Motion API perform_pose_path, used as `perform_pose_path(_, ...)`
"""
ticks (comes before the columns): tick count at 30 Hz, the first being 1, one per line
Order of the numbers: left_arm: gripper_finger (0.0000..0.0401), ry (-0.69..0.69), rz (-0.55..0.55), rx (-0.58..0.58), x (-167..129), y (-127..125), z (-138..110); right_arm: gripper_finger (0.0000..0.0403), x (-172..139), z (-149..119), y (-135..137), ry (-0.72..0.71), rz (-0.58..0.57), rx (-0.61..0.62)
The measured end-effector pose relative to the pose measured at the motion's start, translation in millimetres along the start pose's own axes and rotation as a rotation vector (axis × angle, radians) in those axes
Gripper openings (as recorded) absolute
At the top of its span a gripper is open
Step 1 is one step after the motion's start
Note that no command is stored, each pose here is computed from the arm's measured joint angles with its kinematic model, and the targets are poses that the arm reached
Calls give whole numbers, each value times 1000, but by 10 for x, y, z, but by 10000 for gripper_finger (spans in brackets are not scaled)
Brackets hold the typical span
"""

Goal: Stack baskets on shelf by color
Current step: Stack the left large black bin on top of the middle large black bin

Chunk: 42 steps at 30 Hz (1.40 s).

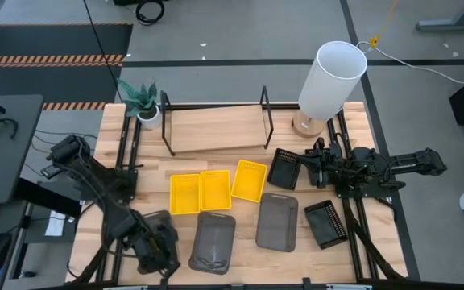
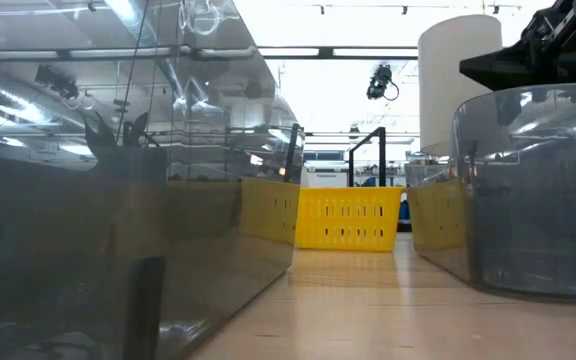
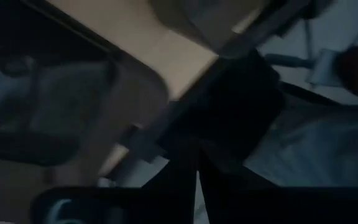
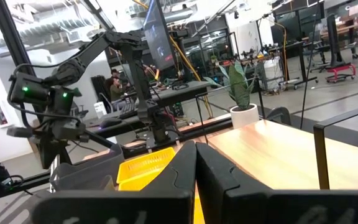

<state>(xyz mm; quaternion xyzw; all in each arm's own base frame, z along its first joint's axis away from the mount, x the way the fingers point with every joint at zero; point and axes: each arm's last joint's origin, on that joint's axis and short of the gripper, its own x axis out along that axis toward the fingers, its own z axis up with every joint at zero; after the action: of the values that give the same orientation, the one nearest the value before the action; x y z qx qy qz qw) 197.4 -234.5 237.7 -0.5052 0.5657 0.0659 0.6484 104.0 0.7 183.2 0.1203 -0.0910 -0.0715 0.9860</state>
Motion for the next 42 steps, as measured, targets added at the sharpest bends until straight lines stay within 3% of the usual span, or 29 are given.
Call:
perform_pose_path(3,9,49,-53,-29,-2,-56,-27,16,0,-1,-1,0,0,0)
perform_pose_path(8,5,94,-19,9,1,-18,-99,16,0,-1,0,0,0,0)
perform_pose_path(16,3,85,152,80,-106,49,-24,16,0,0,0,0,0,0)
perform_pose_path(23,6,-152,400,172,-568,-35,35,16,0,0,0,0,-1,0)
perform_pose_path(26,27,-273,484,181,-682,-2,73,16,0,0,0,0,0,0)
perform_pose_path(30,78,-263,625,132,-755,96,192,16,0,-1,-1,0,0,0)
perform_pose_path(36,157,-281,666,215,-784,102,305,16,0,0,0,0,0,0)
perform_pose_path(42,175,-279,719,269,-811,135,310,16,0,-1,0,0,0,0)
